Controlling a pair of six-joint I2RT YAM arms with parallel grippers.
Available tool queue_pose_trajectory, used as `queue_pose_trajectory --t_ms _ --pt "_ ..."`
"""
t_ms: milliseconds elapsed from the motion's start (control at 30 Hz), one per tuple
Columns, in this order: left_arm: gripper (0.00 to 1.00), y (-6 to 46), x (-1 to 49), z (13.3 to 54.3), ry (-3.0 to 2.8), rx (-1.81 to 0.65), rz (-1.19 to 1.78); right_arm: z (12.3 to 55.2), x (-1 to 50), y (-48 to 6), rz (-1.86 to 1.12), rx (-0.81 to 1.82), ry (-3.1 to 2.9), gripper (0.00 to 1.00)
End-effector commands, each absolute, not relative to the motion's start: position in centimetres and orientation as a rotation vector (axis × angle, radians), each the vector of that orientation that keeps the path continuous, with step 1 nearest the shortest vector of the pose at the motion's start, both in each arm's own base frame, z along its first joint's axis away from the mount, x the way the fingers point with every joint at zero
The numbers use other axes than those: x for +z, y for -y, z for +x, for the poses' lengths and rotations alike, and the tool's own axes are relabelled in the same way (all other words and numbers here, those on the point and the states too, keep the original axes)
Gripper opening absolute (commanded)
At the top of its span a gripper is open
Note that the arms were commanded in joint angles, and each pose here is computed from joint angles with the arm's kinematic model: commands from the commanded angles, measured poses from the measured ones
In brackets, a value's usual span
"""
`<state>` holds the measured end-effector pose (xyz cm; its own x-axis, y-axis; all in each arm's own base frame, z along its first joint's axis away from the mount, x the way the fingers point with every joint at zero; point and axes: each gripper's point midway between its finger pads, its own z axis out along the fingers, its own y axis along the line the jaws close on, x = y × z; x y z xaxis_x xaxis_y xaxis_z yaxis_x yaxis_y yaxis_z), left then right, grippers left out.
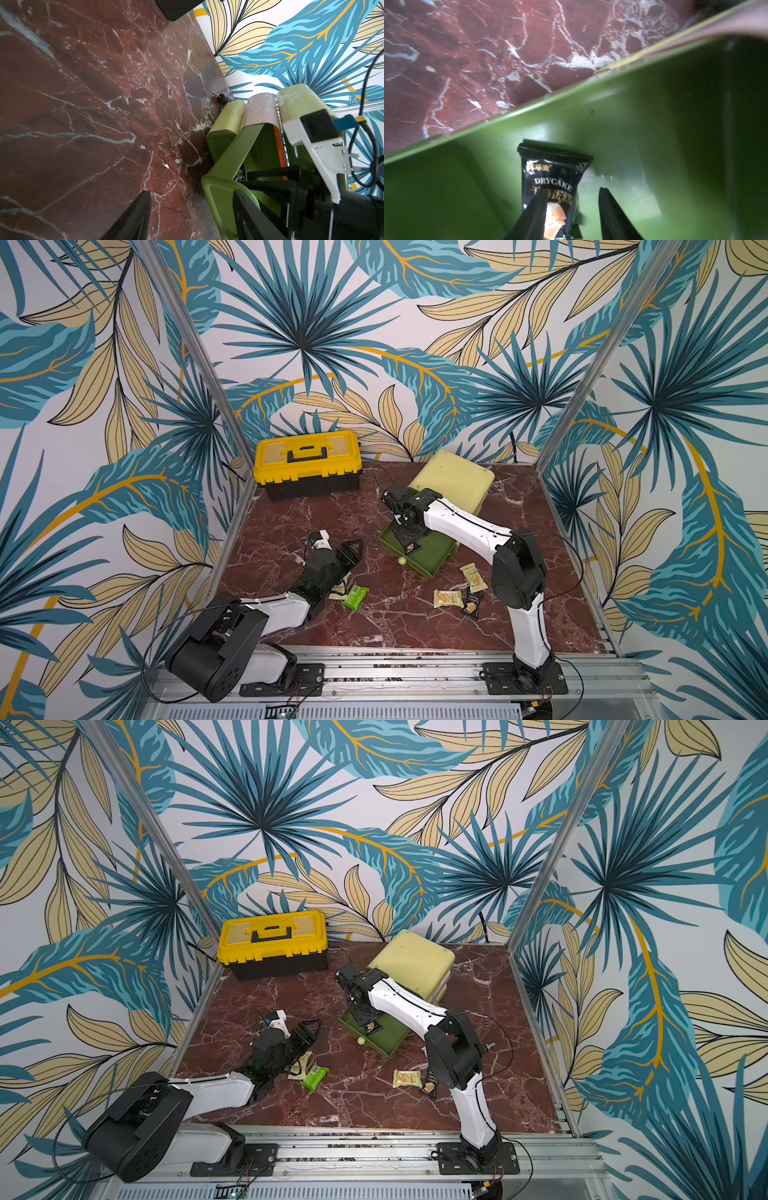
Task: Take the cookies out of the drawer
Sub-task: Adjust the cookie in the drawer, then pick up the cookie from the drawer.
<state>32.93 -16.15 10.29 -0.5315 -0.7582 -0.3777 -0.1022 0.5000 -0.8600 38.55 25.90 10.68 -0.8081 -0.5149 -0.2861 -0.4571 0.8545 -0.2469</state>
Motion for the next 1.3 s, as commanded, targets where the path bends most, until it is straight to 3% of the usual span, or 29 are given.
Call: queue_pose_trajectory --t_ms 0,200,600,900,1267 --pt "0.67 16.7 12.5 34.1 -1.903 -1.088 -0.671 38.1 12.1 -23.1 -0.671 -0.351 -2.685 0.44" --pt "0.66 17.1 12.6 34.2 -1.908 -1.099 -0.652 37.7 14.1 -23.7 -0.595 -0.265 -2.675 0.47" --pt "0.64 17.5 12.7 34.0 -1.910 -1.135 -0.636 36.6 13.3 -26.6 -0.416 -0.132 -2.690 0.67" --pt "0.64 17.3 12.9 33.8 -1.909 -1.124 -0.633 36.3 11.5 -27.5 -0.374 -0.121 -2.725 0.70" --pt "0.64 17.2 12.9 33.9 -1.905 -1.116 -0.632 36.3 9.5 -27.3 -0.346 -0.165 -2.759 0.66"
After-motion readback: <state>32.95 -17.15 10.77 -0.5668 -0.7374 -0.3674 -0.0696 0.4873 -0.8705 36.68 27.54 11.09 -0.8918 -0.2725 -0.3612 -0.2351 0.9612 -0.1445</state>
